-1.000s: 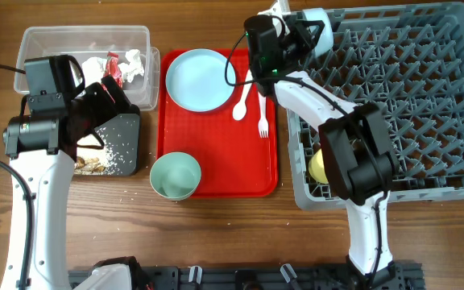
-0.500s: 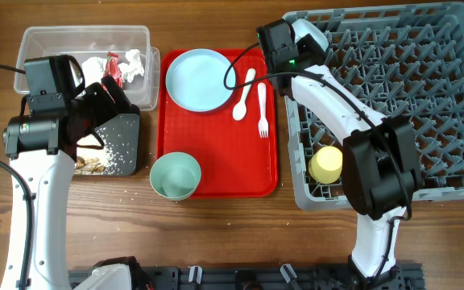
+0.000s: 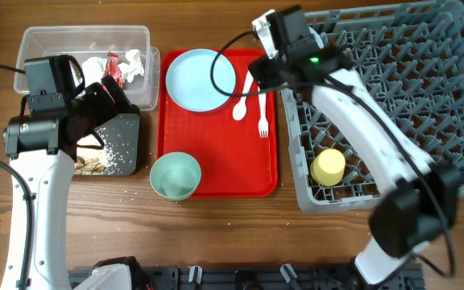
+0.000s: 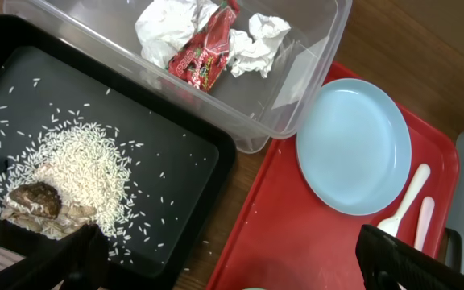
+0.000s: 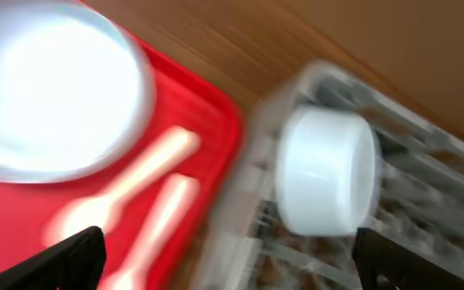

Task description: Sort waste into correct bins and load items into the dishwasher rack

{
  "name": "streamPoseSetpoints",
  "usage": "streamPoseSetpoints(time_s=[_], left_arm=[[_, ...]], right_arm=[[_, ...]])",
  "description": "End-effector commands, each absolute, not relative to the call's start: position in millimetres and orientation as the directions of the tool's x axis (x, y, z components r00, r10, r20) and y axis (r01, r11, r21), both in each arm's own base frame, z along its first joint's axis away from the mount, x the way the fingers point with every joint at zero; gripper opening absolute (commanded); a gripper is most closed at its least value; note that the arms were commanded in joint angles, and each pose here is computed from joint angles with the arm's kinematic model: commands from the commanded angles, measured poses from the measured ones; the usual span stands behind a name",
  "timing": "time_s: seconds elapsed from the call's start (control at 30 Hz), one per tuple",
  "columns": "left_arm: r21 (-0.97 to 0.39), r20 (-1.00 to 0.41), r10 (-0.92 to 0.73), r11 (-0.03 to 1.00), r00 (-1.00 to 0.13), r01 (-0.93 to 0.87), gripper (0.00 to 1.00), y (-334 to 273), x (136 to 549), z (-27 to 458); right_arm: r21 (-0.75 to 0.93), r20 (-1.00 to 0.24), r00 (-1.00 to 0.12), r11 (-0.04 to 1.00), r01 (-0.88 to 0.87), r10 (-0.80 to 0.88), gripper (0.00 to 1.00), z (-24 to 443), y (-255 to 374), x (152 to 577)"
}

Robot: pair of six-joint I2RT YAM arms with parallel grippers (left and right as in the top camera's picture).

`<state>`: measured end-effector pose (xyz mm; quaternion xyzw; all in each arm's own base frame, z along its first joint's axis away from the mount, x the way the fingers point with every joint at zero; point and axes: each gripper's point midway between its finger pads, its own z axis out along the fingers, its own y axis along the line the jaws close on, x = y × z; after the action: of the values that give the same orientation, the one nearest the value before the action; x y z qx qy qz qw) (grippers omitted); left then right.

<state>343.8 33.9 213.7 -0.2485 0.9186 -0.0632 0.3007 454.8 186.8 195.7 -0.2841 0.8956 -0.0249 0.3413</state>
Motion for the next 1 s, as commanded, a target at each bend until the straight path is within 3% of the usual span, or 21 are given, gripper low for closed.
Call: streamPoseSetpoints(time_s=[0.0, 0.1, 0.17, 0.27, 0.43, 0.67, 0.77, 0.83, 0.9, 0.97], left_arm=[[-0.26, -0.536, -0.494, 0.868, -0.684, -0.423, 1.0, 38, 345, 219], [-0.26, -0.536, -0.494, 0.868, -0.684, -0.423, 1.0, 38, 345, 219], [-0.26, -0.536, -0.494, 0.868, -0.684, -0.423, 1.0, 38, 345, 219], [-0.26, -0.536, -0.494, 0.868, -0.684, -0.423, 1.0, 38, 345, 219], [-0.26, -0.536, -0.494, 0.868, -0.684, -0.423, 1.0, 38, 345, 219], [-0.26, -0.536, -0.494, 0.868, -0.684, -0.423, 1.0, 38, 345, 219], [-0.26, -0.536, -0.494, 0.868, -0.684, -0.423, 1.0, 38, 345, 219], [-0.26, -0.536, -0.494, 0.868, -0.684, -0.423, 1.0, 38, 345, 219], [-0.26, -0.536, -0.494, 0.868, -0.684, -0.423, 1.0, 38, 345, 219], [-0.26, -0.536, -0.494, 0.868, -0.684, -0.423, 1.0, 38, 345, 219]], right_arm=[[0.095, -0.73, -0.53, 0.705, -0.703, -0.431, 1.0, 255, 246, 404], [0.32, -0.67, -0.657, 0.664, -0.676, -0.346, 0.93, 243, 264, 381], [0.473, -0.524, -0.815, 0.71, -0.521, -0.248, 0.86, 210, 269, 368], [0.571, -0.326, -0.927, 0.742, -0.351, -0.188, 0.78, 159, 287, 338], [0.606, -0.197, -0.959, 0.743, -0.283, -0.205, 0.63, 104, 334, 292], [0.584, -0.015, -0.961, 0.777, -0.234, -0.278, 0.51, 41, 364, 245], [0.591, 0.025, -0.963, 0.782, -0.201, -0.267, 0.34, 34, 363, 243], [0.589, 0.022, -0.964, 0.782, -0.202, -0.265, 0.28, 34, 363, 243], [0.582, 0.015, -0.966, 0.788, -0.2, -0.256, 0.09, 33, 362, 247], [0.582, 0.016, -0.971, 0.792, -0.187, -0.241, 0.04, 37, 358, 253]])
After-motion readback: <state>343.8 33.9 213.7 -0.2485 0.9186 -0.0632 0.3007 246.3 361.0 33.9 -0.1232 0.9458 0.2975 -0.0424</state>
